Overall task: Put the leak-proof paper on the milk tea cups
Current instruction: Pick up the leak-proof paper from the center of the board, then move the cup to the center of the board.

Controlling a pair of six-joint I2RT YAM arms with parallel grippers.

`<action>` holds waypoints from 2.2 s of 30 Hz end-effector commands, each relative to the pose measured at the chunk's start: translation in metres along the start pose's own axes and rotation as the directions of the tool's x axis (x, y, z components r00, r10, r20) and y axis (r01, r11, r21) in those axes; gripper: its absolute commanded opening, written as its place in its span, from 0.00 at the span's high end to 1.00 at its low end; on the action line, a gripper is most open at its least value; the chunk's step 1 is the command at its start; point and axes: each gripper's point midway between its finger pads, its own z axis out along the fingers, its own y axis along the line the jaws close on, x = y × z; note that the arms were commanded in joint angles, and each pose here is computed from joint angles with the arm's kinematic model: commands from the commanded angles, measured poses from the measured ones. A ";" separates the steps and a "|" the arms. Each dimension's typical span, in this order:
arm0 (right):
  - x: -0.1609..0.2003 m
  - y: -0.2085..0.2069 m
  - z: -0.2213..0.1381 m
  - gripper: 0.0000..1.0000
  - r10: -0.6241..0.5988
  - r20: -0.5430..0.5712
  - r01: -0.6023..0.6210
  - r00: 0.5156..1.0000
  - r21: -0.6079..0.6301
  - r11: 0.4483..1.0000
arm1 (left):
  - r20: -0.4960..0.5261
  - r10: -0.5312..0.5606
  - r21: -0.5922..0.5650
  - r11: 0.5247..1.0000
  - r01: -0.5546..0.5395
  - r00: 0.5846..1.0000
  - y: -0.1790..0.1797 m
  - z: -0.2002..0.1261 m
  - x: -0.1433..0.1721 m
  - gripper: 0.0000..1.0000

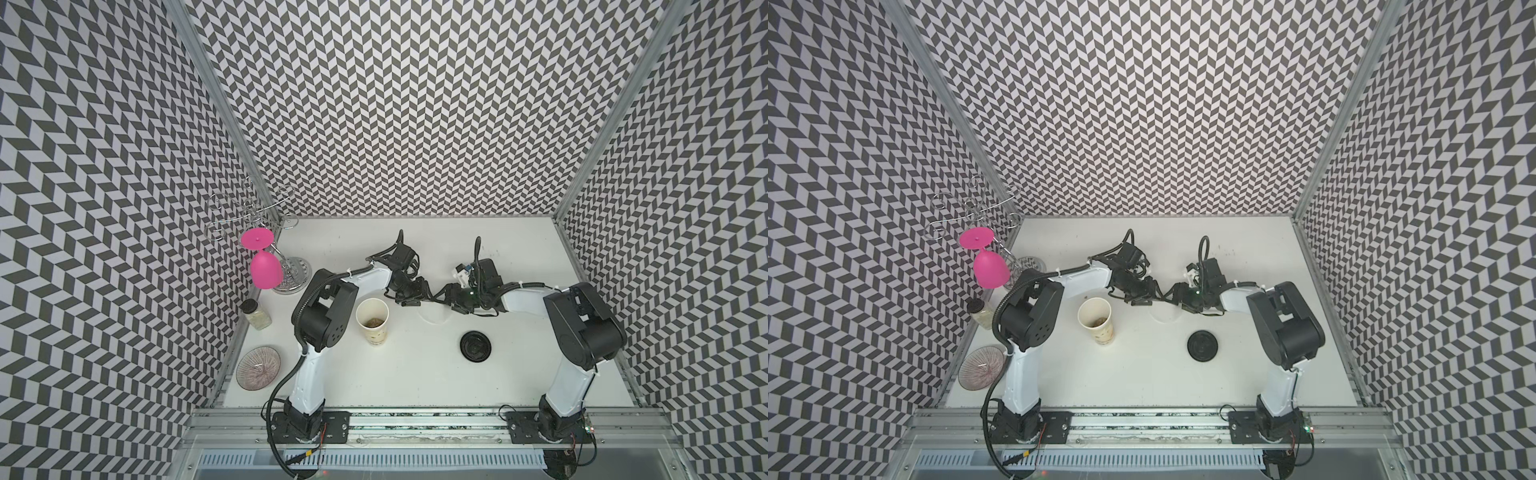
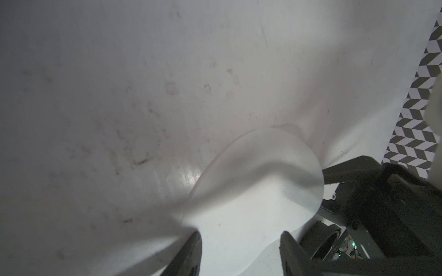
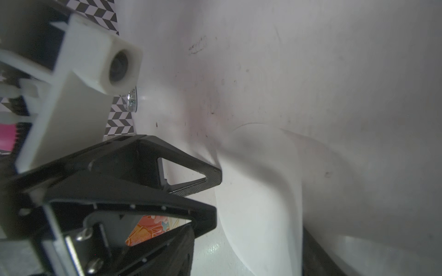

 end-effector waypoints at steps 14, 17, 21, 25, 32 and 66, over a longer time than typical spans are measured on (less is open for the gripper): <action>0.012 -0.013 -0.009 0.67 0.080 0.025 -0.079 0.996 -0.041 0.996 | -0.024 -0.060 -0.055 0.997 0.058 0.998 0.026 0.010 0.012 0.44; 0.010 -0.015 -0.015 0.71 0.085 0.039 -0.083 0.996 -0.047 0.995 | -0.024 -0.058 -0.057 0.997 0.057 0.998 0.027 0.010 0.012 0.44; 0.011 -0.016 -0.016 0.81 0.088 0.040 -0.086 0.995 -0.053 0.995 | -0.024 -0.055 -0.061 0.997 0.054 0.998 0.027 0.010 0.011 0.44; 0.009 -0.013 -0.017 0.92 0.081 0.044 -0.078 0.996 -0.067 0.995 | -0.020 -0.054 -0.064 0.997 0.053 0.998 0.026 0.009 0.010 0.44; 0.006 -0.006 -0.019 1.00 0.066 0.050 -0.060 0.997 -0.102 0.993 | -0.007 -0.042 -0.055 0.998 0.041 0.999 0.020 0.006 0.003 0.39; -0.018 0.084 -0.109 1.00 -0.059 0.180 0.095 0.982 -0.200 0.975 | 0.621 -0.208 -0.135 0.922 0.364 0.756 0.077 -0.289 0.040 0.25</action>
